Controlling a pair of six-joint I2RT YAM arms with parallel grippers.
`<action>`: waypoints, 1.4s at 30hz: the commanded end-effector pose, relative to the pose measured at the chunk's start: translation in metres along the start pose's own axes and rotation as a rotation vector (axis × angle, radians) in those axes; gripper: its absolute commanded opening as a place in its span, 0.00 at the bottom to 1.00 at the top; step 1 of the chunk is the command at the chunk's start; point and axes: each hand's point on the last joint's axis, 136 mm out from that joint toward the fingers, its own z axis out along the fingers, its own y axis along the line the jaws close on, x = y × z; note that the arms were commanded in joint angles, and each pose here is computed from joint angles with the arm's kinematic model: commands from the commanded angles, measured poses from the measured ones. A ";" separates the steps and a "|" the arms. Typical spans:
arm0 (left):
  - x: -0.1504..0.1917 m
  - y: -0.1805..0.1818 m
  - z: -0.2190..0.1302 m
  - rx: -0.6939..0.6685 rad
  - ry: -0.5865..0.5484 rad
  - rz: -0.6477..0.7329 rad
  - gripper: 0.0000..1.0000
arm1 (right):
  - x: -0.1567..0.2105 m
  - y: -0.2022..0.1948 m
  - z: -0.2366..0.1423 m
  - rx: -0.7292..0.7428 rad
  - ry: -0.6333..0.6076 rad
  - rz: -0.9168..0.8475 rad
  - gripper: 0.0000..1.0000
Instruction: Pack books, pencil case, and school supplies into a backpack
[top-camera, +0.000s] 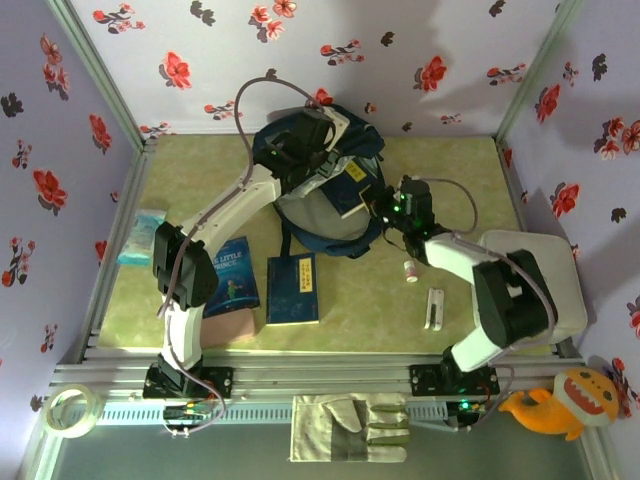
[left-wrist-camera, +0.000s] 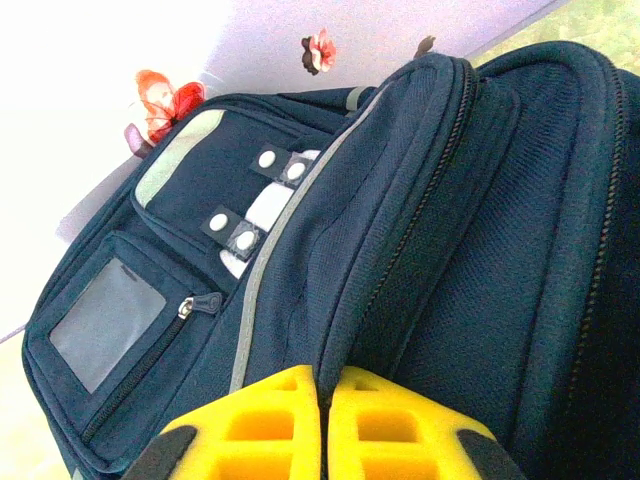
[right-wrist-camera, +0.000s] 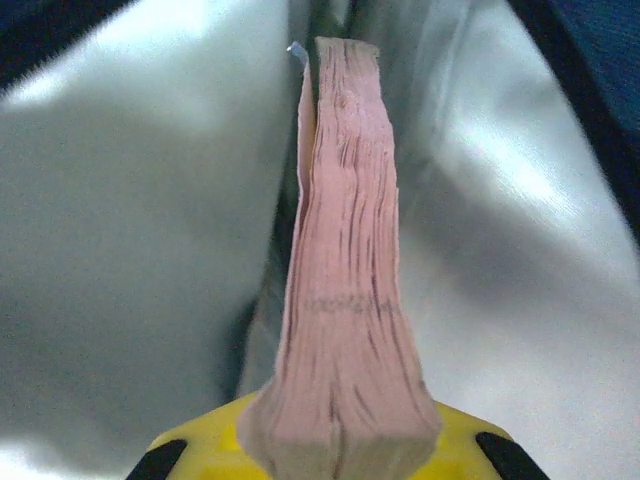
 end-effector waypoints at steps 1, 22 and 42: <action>-0.076 0.017 -0.041 -0.031 -0.251 -0.107 0.00 | -0.021 0.043 0.020 -0.151 -0.064 0.028 0.10; -0.067 0.016 -0.037 0.011 -0.203 -0.166 0.00 | -0.015 -0.036 0.161 0.187 -0.161 0.041 0.17; -0.048 0.036 -0.021 0.084 -0.172 -0.325 0.00 | 0.005 -0.013 0.097 0.151 -0.107 -0.002 0.51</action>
